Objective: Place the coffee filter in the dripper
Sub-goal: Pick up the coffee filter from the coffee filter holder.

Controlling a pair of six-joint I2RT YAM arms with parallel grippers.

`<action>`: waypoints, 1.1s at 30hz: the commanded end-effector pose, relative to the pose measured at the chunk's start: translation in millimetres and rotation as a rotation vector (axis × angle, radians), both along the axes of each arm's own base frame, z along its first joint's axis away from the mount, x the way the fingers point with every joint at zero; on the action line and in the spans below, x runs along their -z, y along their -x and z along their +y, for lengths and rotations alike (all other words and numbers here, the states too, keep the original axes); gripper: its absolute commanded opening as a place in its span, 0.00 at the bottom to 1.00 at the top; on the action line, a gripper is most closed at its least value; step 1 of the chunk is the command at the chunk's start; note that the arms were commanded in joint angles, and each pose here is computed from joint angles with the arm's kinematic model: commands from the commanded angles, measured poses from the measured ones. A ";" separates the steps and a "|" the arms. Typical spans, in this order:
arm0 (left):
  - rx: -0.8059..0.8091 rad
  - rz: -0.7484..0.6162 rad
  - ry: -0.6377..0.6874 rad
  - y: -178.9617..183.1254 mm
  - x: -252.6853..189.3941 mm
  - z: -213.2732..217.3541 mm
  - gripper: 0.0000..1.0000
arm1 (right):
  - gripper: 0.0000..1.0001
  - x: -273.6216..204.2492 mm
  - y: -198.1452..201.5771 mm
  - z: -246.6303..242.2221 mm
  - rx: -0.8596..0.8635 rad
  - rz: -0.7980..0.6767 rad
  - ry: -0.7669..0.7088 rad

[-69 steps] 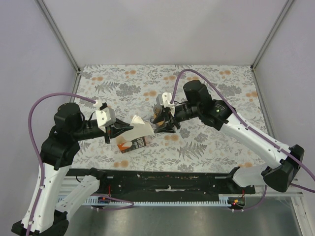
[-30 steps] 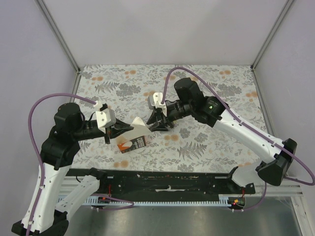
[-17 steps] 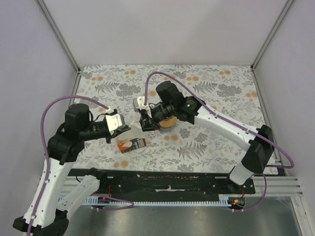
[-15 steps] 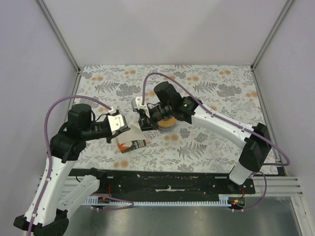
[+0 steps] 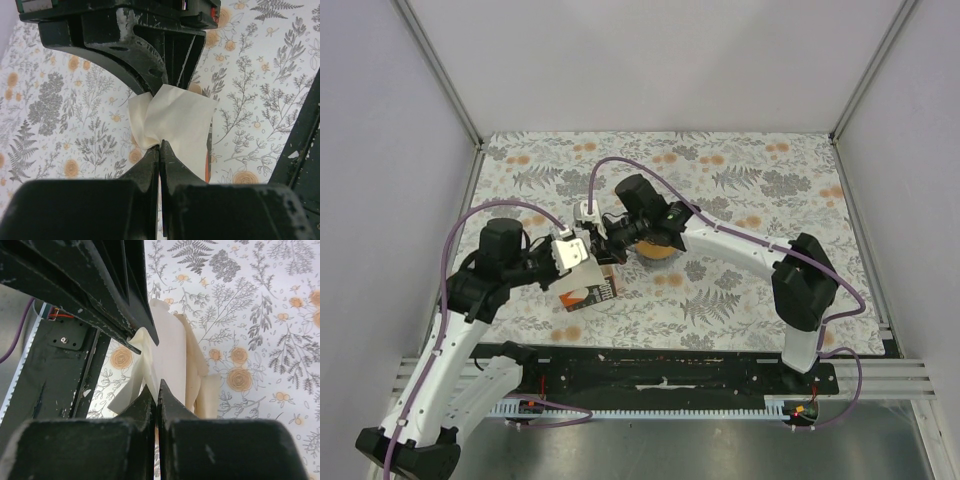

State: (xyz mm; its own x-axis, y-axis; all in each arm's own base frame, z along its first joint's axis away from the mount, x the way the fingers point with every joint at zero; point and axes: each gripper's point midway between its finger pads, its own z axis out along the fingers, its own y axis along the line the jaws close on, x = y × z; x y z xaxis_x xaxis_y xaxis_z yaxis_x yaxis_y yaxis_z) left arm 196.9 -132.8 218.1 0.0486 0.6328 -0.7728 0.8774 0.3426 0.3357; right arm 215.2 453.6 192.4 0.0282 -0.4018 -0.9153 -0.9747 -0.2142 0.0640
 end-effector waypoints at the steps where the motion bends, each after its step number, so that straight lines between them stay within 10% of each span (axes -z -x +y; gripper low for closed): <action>1: 0.005 -0.071 0.000 -8.3 -8.9 -0.5 0.02 | 0.00 -37.8 -15.9 19.7 0.023 -0.107 -0.138; 10: -0.015 -0.065 -0.024 -12.6 -1.6 3.4 0.02 | 0.01 -15.6 -21.1 20.5 0.041 -0.092 -0.099; 33: 0.002 -0.045 -0.028 -7.4 7.8 2.7 0.02 | 0.52 -46.3 -23.1 -29.9 0.187 -0.128 -0.103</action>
